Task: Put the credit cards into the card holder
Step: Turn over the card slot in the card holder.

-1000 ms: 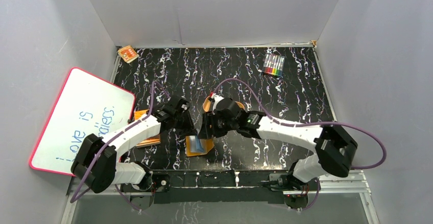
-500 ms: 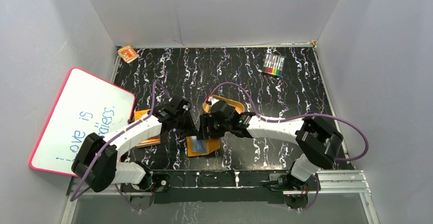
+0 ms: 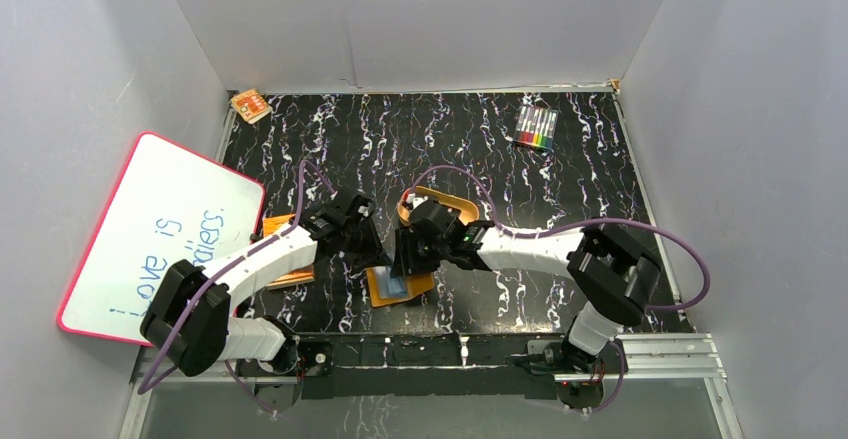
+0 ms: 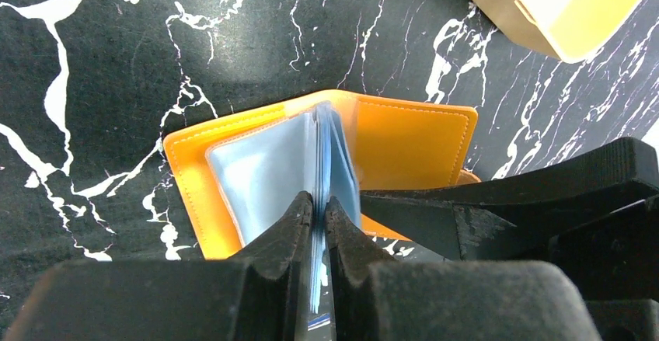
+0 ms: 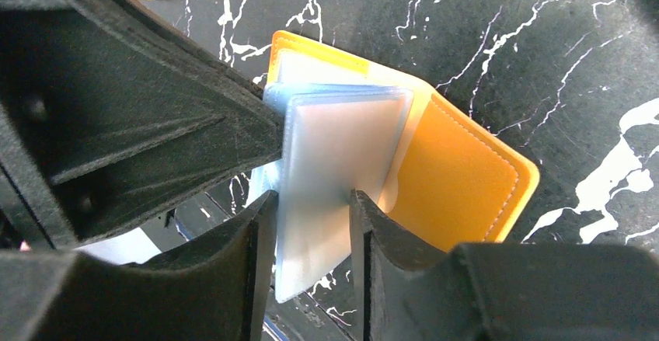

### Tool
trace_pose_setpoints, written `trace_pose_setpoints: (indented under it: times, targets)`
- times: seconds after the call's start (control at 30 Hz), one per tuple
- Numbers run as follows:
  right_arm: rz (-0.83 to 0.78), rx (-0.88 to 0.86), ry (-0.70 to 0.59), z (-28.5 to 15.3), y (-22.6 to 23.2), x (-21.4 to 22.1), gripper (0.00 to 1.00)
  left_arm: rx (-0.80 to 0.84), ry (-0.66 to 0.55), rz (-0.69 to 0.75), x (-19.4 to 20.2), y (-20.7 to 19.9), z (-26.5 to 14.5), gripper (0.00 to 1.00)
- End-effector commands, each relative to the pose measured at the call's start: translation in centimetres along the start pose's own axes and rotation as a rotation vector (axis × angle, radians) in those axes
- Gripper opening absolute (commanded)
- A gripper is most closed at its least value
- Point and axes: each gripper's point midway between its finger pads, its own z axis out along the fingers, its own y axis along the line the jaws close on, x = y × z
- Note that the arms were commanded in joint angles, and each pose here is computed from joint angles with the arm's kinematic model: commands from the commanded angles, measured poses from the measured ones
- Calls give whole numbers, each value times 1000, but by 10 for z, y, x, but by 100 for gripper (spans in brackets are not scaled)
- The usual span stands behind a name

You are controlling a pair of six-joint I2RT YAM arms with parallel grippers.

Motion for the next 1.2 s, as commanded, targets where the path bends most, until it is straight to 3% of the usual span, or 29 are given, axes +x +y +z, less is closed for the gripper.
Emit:
trace_pose_setpoints:
  times: [0.0, 0.23, 0.4, 0.5, 0.67, 0.8, 0.93, 1.17]
  targets:
    - [5, 62, 17, 4, -16, 7, 43, 40, 27, 1, 5, -9, -2, 5]
    - [37, 119, 23, 1, -38, 16, 34, 46, 22, 6, 5, -9, -5, 38]
    - [57, 140, 22, -1, -47, 18, 32, 42, 26, 8, 7, -7, -4, 47]
    - [88, 149, 9, -4, -55, 19, 30, 39, 28, 10, 9, -4, -4, 46]
    - [177, 96, 1, -9, -64, 29, 31, 91, 57, 12, 10, -16, 0, 17]
    - [220, 55, -6, -11, -68, 32, 30, 144, 76, 1, 13, -27, 1, 7]
    - [246, 36, -13, -13, -71, 32, 29, 170, 89, -2, 14, -31, 2, 7]
    - [262, 26, -12, -14, -74, 34, 29, 191, 100, 6, 18, -35, 3, 20]
